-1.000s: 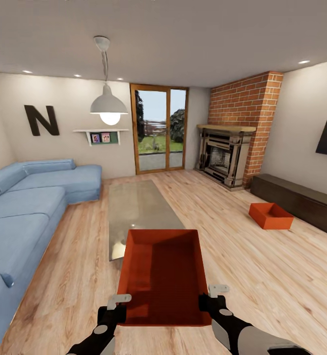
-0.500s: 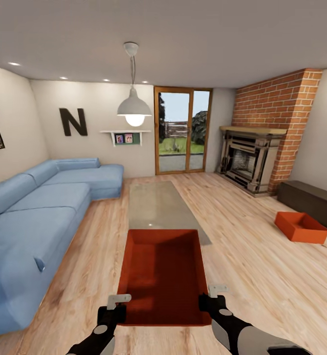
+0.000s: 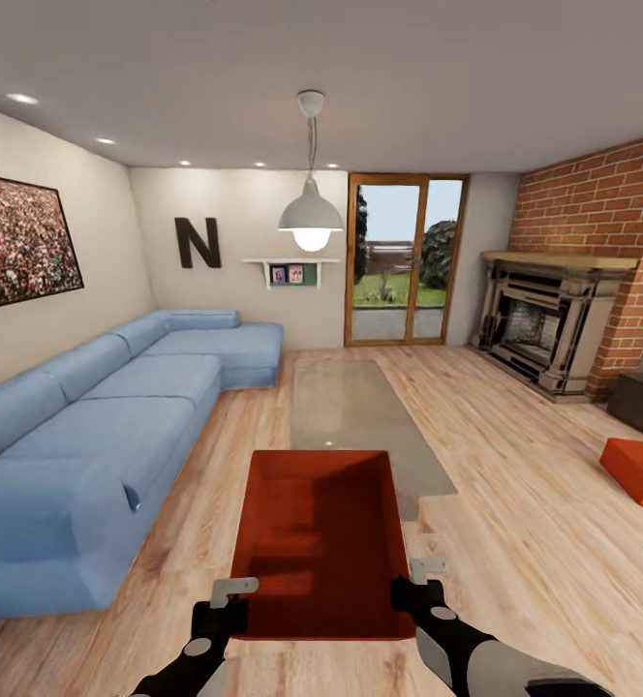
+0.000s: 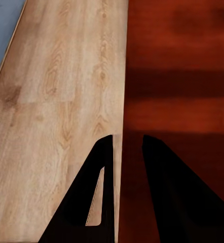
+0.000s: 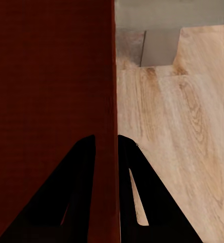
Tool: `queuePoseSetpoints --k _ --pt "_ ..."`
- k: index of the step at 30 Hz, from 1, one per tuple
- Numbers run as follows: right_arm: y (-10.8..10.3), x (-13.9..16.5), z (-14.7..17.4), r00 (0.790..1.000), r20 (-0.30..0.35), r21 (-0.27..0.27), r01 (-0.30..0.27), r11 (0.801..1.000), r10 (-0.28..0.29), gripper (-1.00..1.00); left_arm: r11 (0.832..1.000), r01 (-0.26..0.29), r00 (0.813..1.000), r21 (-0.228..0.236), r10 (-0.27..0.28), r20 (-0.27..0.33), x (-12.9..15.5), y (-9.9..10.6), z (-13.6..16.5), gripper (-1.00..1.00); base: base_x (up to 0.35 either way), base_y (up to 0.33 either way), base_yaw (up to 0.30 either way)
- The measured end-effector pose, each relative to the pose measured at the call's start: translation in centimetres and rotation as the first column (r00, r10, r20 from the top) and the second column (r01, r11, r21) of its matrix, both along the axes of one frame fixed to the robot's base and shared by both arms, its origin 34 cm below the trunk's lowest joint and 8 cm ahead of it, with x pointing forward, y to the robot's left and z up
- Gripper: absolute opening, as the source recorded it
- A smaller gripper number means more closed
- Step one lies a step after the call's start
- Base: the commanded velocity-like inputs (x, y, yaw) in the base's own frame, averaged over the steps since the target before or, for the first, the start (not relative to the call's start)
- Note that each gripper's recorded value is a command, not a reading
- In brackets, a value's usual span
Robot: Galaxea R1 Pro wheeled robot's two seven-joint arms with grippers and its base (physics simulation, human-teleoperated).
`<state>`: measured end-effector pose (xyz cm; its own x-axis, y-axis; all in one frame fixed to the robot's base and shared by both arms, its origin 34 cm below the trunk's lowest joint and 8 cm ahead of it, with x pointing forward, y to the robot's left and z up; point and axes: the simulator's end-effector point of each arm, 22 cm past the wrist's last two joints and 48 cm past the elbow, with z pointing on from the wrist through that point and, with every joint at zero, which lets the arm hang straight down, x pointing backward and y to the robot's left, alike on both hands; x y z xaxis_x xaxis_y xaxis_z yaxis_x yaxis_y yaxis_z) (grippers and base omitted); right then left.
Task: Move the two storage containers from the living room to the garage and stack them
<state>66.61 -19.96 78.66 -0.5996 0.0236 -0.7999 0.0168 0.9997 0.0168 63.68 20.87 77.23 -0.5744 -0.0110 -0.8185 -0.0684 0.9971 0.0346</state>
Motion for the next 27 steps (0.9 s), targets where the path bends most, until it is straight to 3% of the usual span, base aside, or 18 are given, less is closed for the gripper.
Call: queuePoseSetpoints --k 18,27 --pt "0.0 0.17 0.54 1.0 0.01 0.0 0.0 1.0 0.0 -1.0 1.0 0.0 1.0 0.0 0.0 0.01 0.2 0.0 0.53 -1.0 -0.002 0.0 0.29" --pt "0.02 0.27 0.74 1.0 0.014 0.001 0.0 1.0 0.0 -1.0 1.0 0.0 1.0 0.0 0.0 0.014 0.31 0.01 0.7 -1.0 -0.234 0.0 0.29"
